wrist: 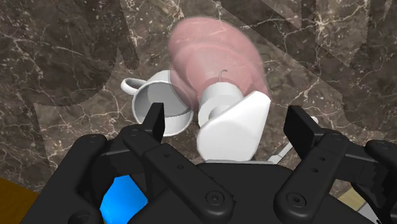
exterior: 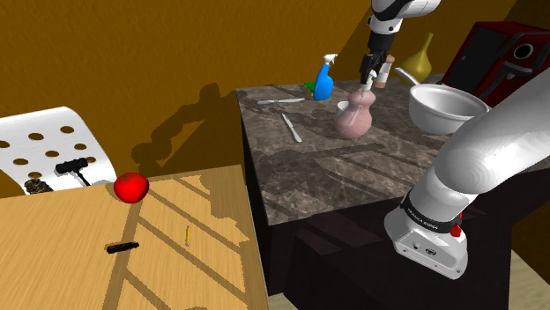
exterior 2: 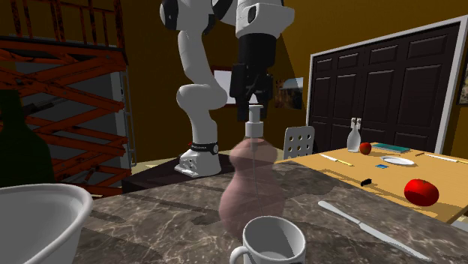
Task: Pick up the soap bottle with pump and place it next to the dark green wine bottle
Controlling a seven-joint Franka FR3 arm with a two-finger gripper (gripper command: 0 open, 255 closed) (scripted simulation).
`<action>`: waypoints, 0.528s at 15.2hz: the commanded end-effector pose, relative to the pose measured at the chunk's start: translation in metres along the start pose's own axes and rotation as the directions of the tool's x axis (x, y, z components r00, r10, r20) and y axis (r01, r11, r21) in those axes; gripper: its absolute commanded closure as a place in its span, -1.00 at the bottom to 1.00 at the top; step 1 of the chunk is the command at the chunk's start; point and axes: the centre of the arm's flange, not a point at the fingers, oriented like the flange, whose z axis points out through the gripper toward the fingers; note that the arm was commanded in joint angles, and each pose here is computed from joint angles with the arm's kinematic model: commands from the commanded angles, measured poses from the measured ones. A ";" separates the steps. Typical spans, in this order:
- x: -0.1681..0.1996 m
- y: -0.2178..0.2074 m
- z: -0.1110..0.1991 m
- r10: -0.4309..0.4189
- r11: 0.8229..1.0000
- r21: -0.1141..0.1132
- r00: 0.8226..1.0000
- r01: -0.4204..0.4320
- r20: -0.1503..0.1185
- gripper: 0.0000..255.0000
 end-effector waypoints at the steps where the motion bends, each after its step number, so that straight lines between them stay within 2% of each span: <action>1: 0.000 0.000 0.000 0.000 1.000 0.000 1.000 0.000 0.000 -1.00; 2: 0.000 0.000 0.000 0.000 1.000 0.000 1.000 0.000 0.000 1.00; 8: 0.000 0.000 0.000 0.000 1.000 0.000 1.000 0.000 0.000 1.00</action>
